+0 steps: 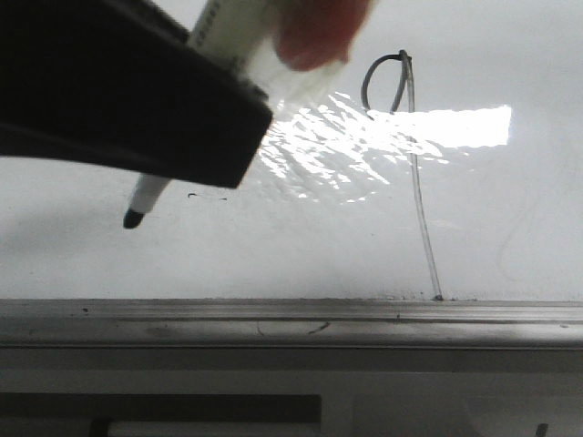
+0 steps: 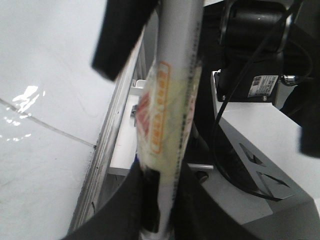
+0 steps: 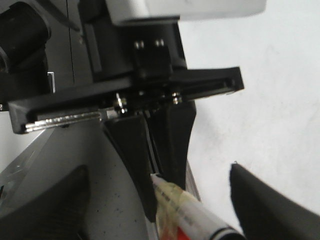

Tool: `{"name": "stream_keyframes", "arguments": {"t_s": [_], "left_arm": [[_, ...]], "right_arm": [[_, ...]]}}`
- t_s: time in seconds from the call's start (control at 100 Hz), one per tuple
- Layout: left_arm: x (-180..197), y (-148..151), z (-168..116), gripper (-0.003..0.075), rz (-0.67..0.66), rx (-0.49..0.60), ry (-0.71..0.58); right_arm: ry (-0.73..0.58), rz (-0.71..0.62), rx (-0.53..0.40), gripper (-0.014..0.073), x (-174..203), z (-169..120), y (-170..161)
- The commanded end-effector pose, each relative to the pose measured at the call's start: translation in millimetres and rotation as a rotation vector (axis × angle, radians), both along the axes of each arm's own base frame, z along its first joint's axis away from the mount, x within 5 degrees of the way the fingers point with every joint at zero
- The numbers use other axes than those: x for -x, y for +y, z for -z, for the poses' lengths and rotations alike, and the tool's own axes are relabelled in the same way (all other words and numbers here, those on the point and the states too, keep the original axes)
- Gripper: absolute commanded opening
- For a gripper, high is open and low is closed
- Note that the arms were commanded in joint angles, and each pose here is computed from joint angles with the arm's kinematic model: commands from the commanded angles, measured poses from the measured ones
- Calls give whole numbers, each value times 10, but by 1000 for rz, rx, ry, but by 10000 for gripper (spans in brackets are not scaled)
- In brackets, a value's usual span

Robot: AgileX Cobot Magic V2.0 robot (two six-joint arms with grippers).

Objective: Write number 9 on whiteboard

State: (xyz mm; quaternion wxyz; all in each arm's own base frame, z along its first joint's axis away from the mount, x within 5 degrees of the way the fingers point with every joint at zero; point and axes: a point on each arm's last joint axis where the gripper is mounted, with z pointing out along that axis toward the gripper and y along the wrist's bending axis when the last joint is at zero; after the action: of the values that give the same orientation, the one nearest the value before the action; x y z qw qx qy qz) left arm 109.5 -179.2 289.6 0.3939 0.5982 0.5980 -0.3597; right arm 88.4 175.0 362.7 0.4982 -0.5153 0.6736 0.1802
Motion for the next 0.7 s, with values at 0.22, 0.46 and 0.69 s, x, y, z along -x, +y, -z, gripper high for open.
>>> {"name": "stream_keyframes", "arguments": {"t_s": [0.22,0.46,0.69], "left_arm": [[36,22,67,-20,-33,23,73],[-66,25,50,-20,-190,56,151],[-428,131,9,-21,-806,205,288]], "right_arm": [[-223,-13,-277,379,151,-781,-393],[-216,19,-293,-53,232,-828,-653],[-201,44,-313,-52,267,-848,-779]]}}
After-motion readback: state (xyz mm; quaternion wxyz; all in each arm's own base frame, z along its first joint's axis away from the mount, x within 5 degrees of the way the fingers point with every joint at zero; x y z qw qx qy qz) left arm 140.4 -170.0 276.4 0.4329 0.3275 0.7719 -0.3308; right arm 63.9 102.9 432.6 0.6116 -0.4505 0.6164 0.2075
